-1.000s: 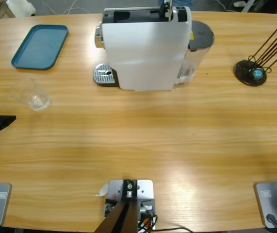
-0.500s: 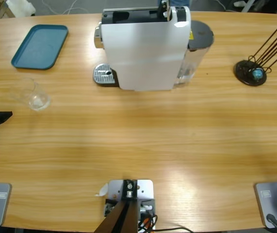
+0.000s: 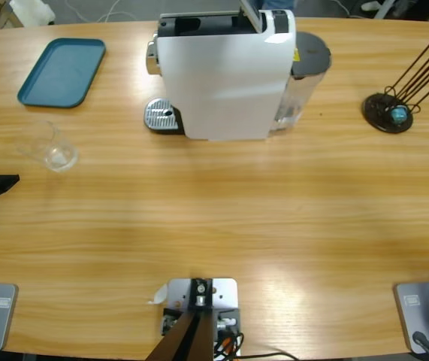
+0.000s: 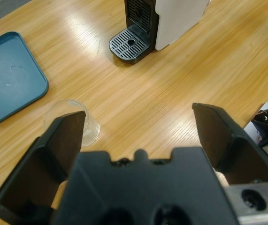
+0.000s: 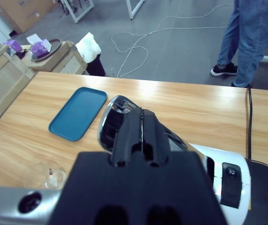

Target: Pour coffee

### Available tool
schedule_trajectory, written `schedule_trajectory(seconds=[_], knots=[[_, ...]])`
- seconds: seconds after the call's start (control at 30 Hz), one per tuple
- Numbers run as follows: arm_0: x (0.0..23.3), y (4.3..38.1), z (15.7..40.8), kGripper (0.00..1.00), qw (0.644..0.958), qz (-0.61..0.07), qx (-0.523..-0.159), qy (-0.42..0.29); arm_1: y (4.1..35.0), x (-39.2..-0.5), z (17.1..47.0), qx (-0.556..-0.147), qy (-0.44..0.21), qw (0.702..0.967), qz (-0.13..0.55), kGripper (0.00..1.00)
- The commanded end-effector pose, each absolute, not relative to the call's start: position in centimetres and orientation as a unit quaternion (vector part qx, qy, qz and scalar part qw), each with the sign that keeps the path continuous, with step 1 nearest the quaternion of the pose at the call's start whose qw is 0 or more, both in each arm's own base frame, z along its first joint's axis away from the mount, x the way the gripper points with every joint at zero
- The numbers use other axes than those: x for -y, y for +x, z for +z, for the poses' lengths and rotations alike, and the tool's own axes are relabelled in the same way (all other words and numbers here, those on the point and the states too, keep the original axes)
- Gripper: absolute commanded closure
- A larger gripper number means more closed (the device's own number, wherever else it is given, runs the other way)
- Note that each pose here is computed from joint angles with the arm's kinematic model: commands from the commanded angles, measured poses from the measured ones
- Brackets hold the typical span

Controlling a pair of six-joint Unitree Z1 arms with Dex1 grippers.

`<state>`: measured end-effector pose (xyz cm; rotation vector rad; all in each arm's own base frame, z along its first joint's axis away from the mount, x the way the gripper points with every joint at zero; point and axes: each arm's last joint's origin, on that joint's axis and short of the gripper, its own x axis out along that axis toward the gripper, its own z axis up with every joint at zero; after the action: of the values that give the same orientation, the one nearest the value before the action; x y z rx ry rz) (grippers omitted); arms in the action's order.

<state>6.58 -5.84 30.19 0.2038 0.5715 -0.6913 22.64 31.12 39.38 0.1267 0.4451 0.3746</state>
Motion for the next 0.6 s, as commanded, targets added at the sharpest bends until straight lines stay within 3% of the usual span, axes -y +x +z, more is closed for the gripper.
schedule_trajectory(seconds=[0.03, 0.6], knots=[[5.7, 6.5, 29.8, 0.009, 0.892, -0.333, -0.285, 0.105, 23.6, -35.7, 32.7, -0.284, 0.015, 0.938, 0.2, 1.0], [5.7, 6.5, 29.7, 0.009, 0.892, -0.333, -0.288, 0.107, 24.1, -38.0, 24.1, -0.376, -0.015, 0.907, 0.19, 1.0]])
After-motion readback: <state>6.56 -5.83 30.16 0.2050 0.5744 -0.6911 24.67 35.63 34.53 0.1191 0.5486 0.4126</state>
